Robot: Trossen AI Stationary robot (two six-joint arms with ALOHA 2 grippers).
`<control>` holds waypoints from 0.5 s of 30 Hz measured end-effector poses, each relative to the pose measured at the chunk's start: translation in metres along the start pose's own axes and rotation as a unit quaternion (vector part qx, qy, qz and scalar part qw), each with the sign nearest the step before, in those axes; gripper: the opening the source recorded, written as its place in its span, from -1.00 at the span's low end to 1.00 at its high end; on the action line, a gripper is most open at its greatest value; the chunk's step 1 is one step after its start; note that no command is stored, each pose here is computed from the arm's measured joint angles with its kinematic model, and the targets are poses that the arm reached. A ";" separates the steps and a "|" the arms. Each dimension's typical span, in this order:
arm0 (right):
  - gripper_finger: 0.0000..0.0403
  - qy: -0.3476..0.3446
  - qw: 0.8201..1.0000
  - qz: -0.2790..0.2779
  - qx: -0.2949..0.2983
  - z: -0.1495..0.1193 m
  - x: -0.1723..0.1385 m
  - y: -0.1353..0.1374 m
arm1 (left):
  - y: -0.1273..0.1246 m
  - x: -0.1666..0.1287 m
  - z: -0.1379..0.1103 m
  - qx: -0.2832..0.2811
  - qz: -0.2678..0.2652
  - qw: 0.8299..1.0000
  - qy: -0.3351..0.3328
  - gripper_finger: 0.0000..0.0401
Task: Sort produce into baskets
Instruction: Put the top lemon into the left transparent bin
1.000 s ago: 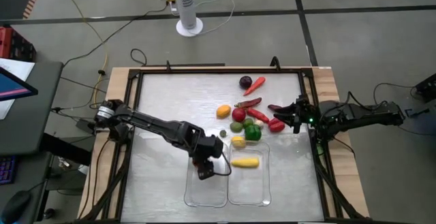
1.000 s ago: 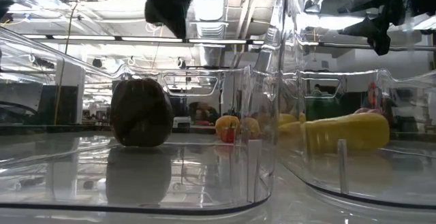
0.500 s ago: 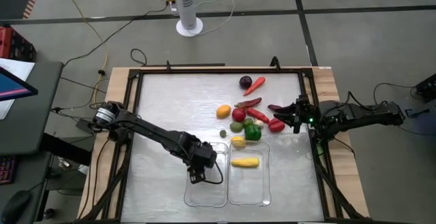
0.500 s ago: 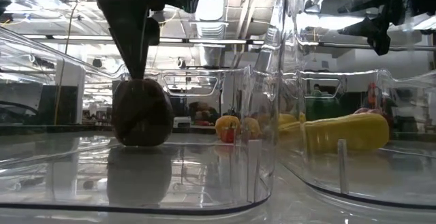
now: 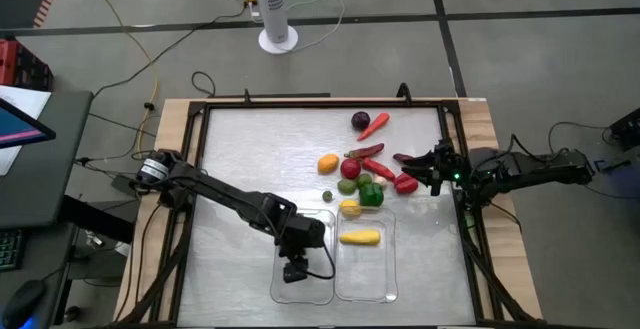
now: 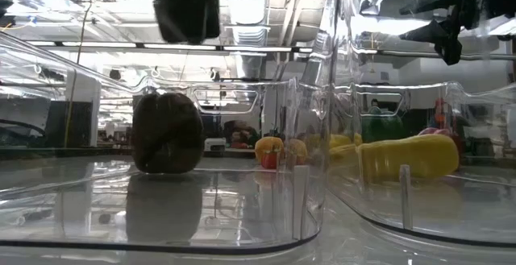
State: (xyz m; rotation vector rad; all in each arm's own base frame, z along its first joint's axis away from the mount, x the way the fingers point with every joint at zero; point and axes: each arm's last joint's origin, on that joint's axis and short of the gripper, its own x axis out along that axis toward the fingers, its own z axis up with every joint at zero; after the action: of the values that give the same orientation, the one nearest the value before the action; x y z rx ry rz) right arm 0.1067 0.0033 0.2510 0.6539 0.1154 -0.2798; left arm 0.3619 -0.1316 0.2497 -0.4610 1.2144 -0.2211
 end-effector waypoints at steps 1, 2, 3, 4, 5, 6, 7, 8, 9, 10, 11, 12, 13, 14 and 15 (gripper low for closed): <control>0.10 0.000 1.000 0.000 0.000 0.000 0.000 0.000 | -0.001 -0.002 0.002 0.002 -0.002 1.000 -0.004 0.17; 0.10 0.000 1.000 0.000 0.000 0.000 0.000 0.000 | -0.001 -0.004 0.004 0.005 -0.003 1.000 -0.008 0.17; 0.10 0.000 1.000 0.000 0.000 0.000 0.000 0.000 | 0.000 -0.005 0.006 0.006 -0.003 1.000 -0.012 0.17; 0.10 0.000 1.000 0.000 0.000 0.000 0.000 0.000 | 0.001 -0.007 0.007 0.006 0.002 1.000 -0.015 0.17; 0.10 0.000 1.000 0.000 0.000 0.000 0.000 0.000 | 0.002 -0.008 0.009 0.005 0.008 1.000 -0.019 0.17; 0.10 0.000 1.000 0.000 0.000 0.000 0.000 0.000 | 0.004 -0.010 0.010 0.003 0.010 1.000 -0.023 0.17; 0.10 0.000 1.000 0.000 0.000 0.000 0.000 0.000 | 0.006 -0.011 0.013 0.001 0.011 1.000 -0.027 0.17; 0.10 0.000 1.000 0.000 0.000 0.000 0.000 0.000 | 0.008 -0.012 0.015 -0.003 0.014 0.999 -0.030 0.17; 0.10 0.000 1.000 0.000 0.000 0.000 0.000 0.000 | 0.011 -0.014 0.016 -0.007 0.017 0.999 -0.034 0.17; 0.10 0.000 1.000 0.000 0.000 0.000 0.000 0.000 | 0.014 -0.015 0.018 -0.012 0.020 0.999 -0.037 0.17; 0.10 0.000 1.000 0.000 0.000 0.000 0.000 0.000 | 0.017 -0.016 0.020 -0.016 0.022 0.999 -0.040 0.17; 0.10 0.000 1.000 0.000 0.000 0.000 0.000 0.000 | 0.020 -0.018 0.023 -0.021 0.024 0.998 -0.045 0.17; 0.10 0.000 1.000 0.000 0.000 0.000 0.000 0.000 | 0.024 -0.020 0.026 -0.026 0.026 0.998 -0.049 0.17; 0.10 0.000 1.000 0.000 0.000 0.000 0.000 0.000 | 0.030 -0.022 0.028 -0.033 0.028 0.998 -0.052 0.17; 0.10 0.000 1.000 0.000 0.000 0.000 0.000 0.000 | 0.035 -0.024 0.031 -0.040 0.031 0.997 -0.056 0.17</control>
State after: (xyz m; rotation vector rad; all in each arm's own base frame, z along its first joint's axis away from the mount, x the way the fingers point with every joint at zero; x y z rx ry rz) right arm 0.1067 0.0033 0.2509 0.6537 0.1161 -0.2800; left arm 0.3798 -0.0843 0.2625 -0.4984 1.1295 -0.0931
